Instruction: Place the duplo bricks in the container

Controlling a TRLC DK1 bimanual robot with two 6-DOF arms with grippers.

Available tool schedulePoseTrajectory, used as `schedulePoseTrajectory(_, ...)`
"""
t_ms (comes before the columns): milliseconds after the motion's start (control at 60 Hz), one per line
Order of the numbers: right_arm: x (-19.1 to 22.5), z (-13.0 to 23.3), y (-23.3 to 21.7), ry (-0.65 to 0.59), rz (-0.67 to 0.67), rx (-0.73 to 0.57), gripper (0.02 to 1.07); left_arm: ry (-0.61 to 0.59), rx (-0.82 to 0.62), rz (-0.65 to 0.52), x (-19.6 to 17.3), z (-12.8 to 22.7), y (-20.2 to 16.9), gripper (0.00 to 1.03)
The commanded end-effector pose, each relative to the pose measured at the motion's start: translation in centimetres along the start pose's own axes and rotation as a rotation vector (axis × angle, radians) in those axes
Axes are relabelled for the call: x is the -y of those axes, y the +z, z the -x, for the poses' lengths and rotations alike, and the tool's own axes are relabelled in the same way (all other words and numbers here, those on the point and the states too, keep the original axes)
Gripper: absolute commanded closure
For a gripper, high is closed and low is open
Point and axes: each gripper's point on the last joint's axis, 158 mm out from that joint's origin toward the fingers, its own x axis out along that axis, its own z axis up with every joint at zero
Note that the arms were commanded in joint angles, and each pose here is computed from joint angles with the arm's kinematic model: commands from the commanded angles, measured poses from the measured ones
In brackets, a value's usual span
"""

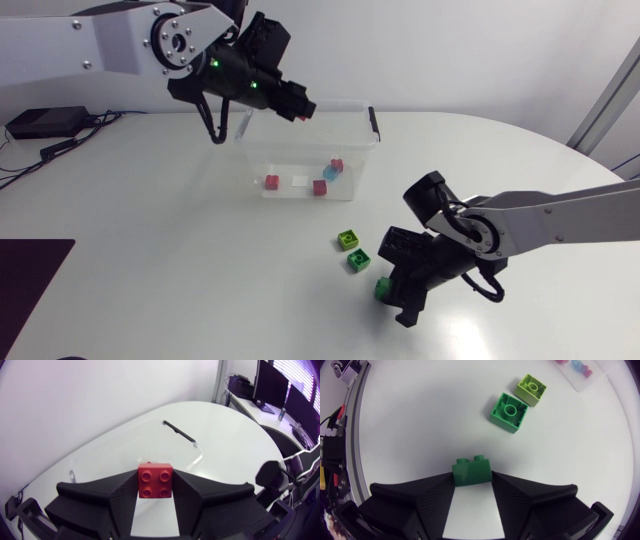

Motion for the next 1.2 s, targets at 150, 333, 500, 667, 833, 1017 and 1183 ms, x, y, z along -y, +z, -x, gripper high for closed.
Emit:
schedulePoseTrajectory(150,0.1,4.8,2.1,-0.051,-0.002,0.078,0.83,0.116,0.014,0.094,-4.7,-6.8,-1.0,0.46)
schedulePoseTrajectory(333,2.5,9.8,6.8,-0.137,-0.048,0.174,0.83,0.149,-0.016,0.1,-6.2,-9.1,-2.7,0.04)
schedulePoseTrajectory(500,6.0,13.3,11.4,-0.207,-0.104,0.26,0.83,0.129,-0.024,0.065,-3.8,-5.5,-2.7,0.04)
schedulePoseTrajectory(667,9.2,15.3,15.4,-0.242,-0.151,0.324,0.83,0.058,-0.149,-0.013,-0.1,-1.5,-5.6,0.04)
schedulePoseTrajectory(833,12.1,16.2,19.6,-0.263,-0.188,0.389,0.82,-0.005,-0.234,-0.098,3.6,1.0,-10.0,0.04)
schedulePoseTrajectory(1017,15.3,15.3,23.3,-0.287,-0.225,0.432,0.82,-0.099,-0.321,-0.195,8.2,1.2,-14.8,0.04)
schedulePoseTrajectory(1183,18.4,13.3,25.0,-0.329,-0.273,0.457,0.78,-0.149,-0.357,-0.241,11.0,-0.7,-17.2,0.05)
